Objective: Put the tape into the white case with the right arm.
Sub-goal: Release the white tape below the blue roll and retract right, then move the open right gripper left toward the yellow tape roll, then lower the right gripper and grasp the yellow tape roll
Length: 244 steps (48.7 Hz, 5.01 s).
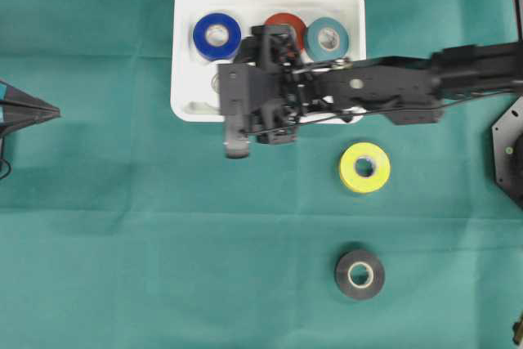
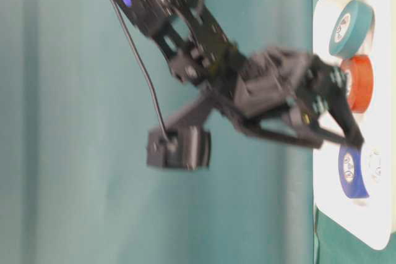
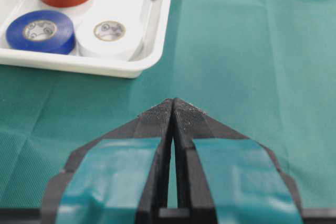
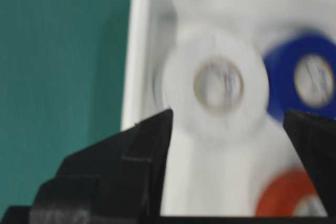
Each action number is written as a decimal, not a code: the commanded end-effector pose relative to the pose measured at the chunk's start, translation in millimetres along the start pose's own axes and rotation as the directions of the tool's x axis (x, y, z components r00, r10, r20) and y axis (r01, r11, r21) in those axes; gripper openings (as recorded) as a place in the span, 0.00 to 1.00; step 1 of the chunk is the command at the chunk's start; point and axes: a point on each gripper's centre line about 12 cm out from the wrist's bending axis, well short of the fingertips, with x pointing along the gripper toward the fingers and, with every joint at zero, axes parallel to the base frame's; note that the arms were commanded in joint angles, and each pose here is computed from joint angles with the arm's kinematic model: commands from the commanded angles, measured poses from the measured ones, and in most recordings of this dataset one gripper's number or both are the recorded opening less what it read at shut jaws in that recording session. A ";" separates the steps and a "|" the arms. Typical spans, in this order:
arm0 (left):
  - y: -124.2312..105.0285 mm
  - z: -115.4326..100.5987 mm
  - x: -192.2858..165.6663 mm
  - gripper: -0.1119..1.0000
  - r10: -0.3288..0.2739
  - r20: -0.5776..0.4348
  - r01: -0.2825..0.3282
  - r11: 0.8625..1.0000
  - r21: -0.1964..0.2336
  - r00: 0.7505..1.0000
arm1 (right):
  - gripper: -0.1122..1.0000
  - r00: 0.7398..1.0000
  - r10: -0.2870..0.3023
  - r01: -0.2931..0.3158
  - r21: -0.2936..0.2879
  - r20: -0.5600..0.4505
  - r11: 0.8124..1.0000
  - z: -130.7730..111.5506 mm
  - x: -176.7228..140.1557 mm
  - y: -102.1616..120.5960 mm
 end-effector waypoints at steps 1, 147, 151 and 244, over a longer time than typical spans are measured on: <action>0.2 4.9 0.3 0.11 0.003 0.014 -0.003 1.000 -0.001 1.000 | 0.62 0.999 -0.017 0.016 0.012 0.036 1.000 2.6 -30.4 -8.0; 0.2 5.5 0.1 0.11 0.002 0.015 -0.002 1.000 -0.001 1.000 | 0.53 0.888 0.381 -0.382 -0.051 0.257 0.923 -167.6 -151.3 75.5; 0.2 4.9 0.2 0.11 0.003 0.014 -0.003 1.000 -0.001 1.000 | 0.52 0.889 0.382 -0.381 -0.052 0.254 0.923 -165.3 -150.0 76.2; 0.2 5.1 0.2 0.11 0.003 0.015 -0.003 1.000 -0.001 1.000 | 0.37 0.932 0.362 -0.362 -0.035 -0.009 0.931 -168.7 -87.0 96.5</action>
